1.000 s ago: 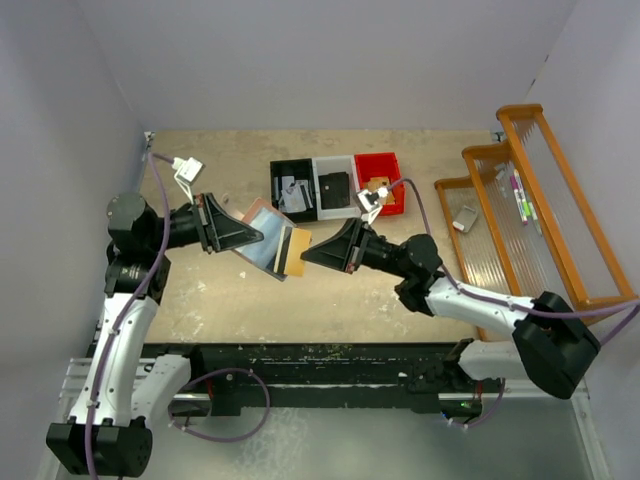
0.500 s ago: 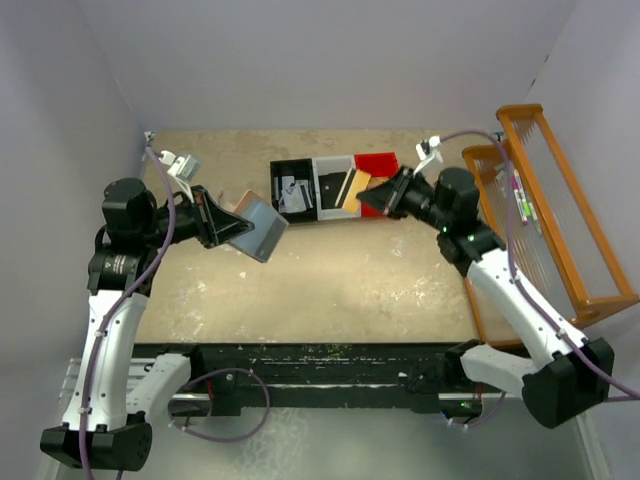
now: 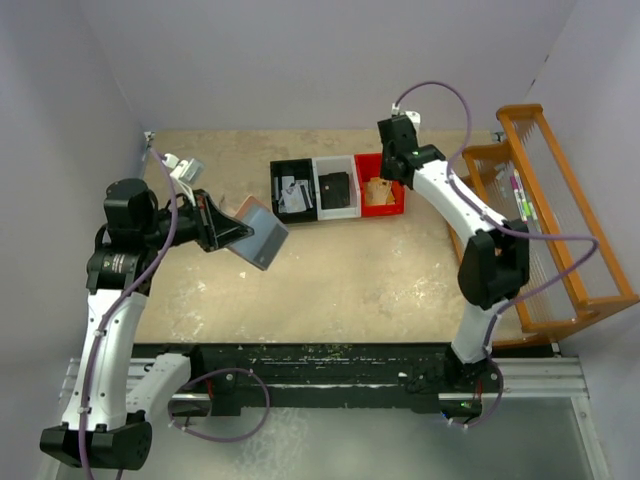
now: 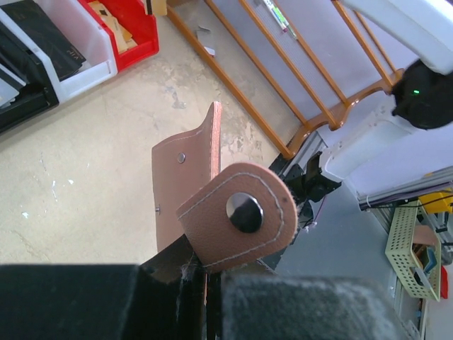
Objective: Take the credit cards out of the card holder
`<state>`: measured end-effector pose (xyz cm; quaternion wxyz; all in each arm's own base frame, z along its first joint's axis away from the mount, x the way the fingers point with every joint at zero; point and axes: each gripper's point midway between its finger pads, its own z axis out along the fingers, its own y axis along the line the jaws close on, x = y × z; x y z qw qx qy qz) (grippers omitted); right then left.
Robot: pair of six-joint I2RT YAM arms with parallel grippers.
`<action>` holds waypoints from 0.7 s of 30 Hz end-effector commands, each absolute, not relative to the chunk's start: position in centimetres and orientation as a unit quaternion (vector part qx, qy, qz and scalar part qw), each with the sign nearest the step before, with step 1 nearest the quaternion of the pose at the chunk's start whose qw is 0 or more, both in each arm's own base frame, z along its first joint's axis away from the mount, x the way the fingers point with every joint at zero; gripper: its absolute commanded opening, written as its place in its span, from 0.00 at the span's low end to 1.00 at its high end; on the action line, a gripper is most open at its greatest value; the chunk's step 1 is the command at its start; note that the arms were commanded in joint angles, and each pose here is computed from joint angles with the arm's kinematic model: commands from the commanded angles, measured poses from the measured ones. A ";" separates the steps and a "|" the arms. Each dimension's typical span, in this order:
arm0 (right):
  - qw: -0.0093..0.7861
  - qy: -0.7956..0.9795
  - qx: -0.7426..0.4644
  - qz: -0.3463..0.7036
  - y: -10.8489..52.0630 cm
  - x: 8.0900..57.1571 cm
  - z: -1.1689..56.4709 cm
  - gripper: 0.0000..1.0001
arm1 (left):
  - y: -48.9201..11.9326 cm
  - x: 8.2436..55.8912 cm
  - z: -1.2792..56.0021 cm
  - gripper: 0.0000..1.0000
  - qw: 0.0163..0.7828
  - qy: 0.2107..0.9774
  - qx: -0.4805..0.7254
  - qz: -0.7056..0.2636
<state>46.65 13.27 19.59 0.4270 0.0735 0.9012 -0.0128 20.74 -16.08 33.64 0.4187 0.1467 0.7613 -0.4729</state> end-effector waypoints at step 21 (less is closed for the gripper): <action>0.367 0.894 -0.024 -0.257 14.0 51.2 11.9 0.02 | -16.9 17.2 39.3 0.00 0.459 0.700 0.222 -0.499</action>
